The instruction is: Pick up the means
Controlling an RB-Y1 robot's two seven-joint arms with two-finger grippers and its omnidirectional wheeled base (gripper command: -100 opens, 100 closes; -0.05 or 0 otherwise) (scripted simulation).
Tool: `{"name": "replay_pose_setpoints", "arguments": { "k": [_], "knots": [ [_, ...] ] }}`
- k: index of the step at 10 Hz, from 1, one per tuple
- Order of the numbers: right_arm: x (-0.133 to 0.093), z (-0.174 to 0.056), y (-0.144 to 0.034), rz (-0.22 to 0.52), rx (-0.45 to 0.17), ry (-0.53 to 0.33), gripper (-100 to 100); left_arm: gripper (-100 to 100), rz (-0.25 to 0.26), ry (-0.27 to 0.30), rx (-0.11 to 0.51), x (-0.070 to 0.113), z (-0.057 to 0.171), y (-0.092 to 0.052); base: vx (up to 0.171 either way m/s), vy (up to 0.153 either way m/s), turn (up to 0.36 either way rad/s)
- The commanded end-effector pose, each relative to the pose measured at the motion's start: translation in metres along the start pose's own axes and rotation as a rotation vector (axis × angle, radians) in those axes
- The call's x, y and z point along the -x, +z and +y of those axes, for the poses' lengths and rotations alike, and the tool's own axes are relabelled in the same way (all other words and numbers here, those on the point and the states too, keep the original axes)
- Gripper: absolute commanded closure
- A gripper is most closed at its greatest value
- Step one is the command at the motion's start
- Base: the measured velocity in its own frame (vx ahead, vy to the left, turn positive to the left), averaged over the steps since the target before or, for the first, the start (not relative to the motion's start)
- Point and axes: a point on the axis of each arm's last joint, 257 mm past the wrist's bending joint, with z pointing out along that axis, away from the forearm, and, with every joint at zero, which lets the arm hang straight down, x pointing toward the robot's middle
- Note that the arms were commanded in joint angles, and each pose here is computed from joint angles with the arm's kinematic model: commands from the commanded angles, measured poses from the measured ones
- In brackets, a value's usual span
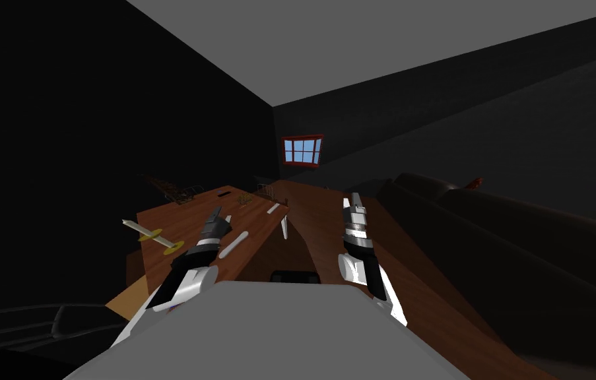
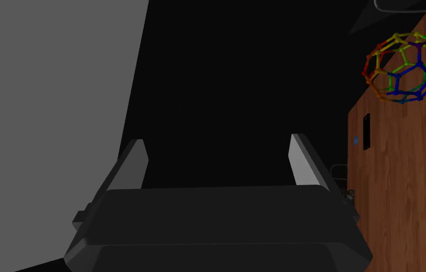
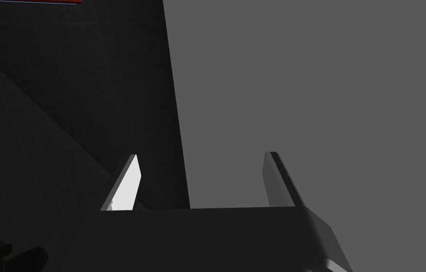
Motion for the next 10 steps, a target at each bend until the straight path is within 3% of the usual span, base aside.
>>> {"name": "replay_pose_setpoints", "arguments": {
  "k": [1,2,3,4,5,6,7,8,9,10],
  "knots": [
    [0.0,0.0,0.0,0.0,0.0,0.0,0,-100,-0.008,-0.002,0.059,0.008,0.021,-0.001,0.04,-0.028,-0.066],
    [0.0,0.0,0.0,0.0,0.0,0.0,0,-100,-0.028,-0.006,0.122,0.026,0.041,-0.005,0.047,-0.031,-0.152],
    [0.0,0.0,0.0,0.0,0.0,0.0,0,-100,-0.03,-0.007,0.145,0.027,0.049,-0.006,0.041,-0.02,-0.062],
    [0.0,0.0,0.0,0.0,0.0,0.0,0,-100,-0.055,-0.013,0.213,0.046,0.071,-0.013,0.049,-0.027,-0.142],
    [0.0,0.0,0.0,0.0,0.0,0.0,0,-100,-0.055,-0.013,0.231,0.046,0.076,-0.014,0.044,-0.02,-0.065],
    [0.0,0.0,0.0,0.0,0.0,0.0,0,-100,-0.086,-0.022,0.296,0.068,0.096,-0.023,0.049,-0.026,-0.162],
    [0.0,0.0,0.0,0.0,0.0,0.0,0,-100,-0.085,-0.023,0.319,0.067,0.102,-0.025,0.042,-0.017,-0.054],
    [0.0,0.0,0.0,0.0,0.0,0.0,0,-100,-0.117,-0.035,0.384,0.088,0.121,-0.036,0.058,-0.015,-0.126],
    [0.0,0.0,0.0,0.0,0.0,0.0,0,-100,-0.119,-0.036,0.406,0.089,0.127,-0.038,0.047,-0.013,-0.066],
    [0.0,0.0,0.0,0.0,0.0,0.0,0,-100,-0.157,-0.049,0.458,0.111,0.144,-0.05,0.047,-0.03,-0.191]
  ]
}}
